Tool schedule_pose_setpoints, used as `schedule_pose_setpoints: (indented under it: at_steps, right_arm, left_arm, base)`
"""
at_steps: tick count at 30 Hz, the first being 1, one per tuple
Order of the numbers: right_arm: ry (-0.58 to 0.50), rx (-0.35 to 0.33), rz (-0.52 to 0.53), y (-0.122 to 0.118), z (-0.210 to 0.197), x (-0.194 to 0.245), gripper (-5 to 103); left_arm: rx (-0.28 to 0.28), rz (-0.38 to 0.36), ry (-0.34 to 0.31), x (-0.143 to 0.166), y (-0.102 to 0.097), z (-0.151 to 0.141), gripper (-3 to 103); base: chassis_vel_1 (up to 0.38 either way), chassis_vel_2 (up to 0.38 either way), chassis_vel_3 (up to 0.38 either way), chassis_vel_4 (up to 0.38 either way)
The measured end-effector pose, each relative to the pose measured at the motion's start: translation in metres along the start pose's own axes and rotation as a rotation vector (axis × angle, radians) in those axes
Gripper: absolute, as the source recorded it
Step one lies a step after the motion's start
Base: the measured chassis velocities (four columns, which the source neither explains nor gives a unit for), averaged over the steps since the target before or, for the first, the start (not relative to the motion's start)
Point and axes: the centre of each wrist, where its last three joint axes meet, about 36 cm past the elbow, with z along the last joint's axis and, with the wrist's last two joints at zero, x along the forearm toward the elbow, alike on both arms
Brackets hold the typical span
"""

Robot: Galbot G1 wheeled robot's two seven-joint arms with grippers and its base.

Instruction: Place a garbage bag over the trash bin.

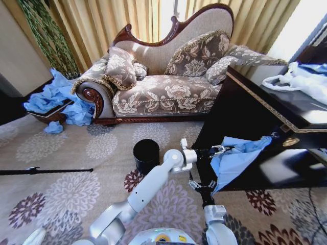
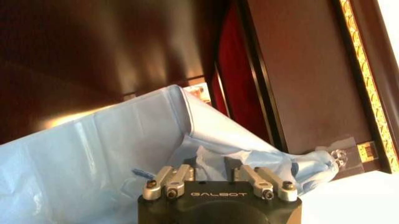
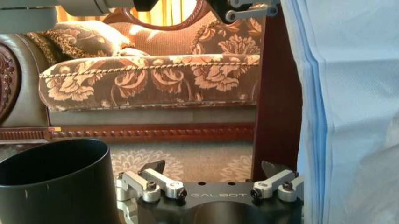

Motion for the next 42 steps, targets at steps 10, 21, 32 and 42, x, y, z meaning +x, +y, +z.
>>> schedule_pose_setpoints:
  at_steps: [10,21,32,42]
  right_arm:
    - [-0.002,-0.003,-0.002,0.002,0.000,-0.001,100]
    - [-0.004,-0.003,-0.002,0.002,0.000,0.000,100]
    - [-0.010,-0.006,-0.004,0.004,-0.001,0.002,100]
    - [-0.015,-0.010,-0.007,0.007,-0.002,0.004,100]
  left_arm:
    - [-0.029,-0.007,-0.011,0.000,0.001,0.002,1]
    - [-0.080,-0.042,-0.019,0.004,0.002,0.001,0]
    - [-0.186,-0.165,-0.010,0.022,0.003,-0.003,0]
    - [-0.266,-0.287,0.017,0.043,0.005,-0.009,0]
  base:
    - [0.000,0.000,0.000,0.000]
    - [0.000,0.000,0.000,0.000]
    - [0.000,0.000,0.000,0.000]
    - [0.000,0.000,0.000,0.000]
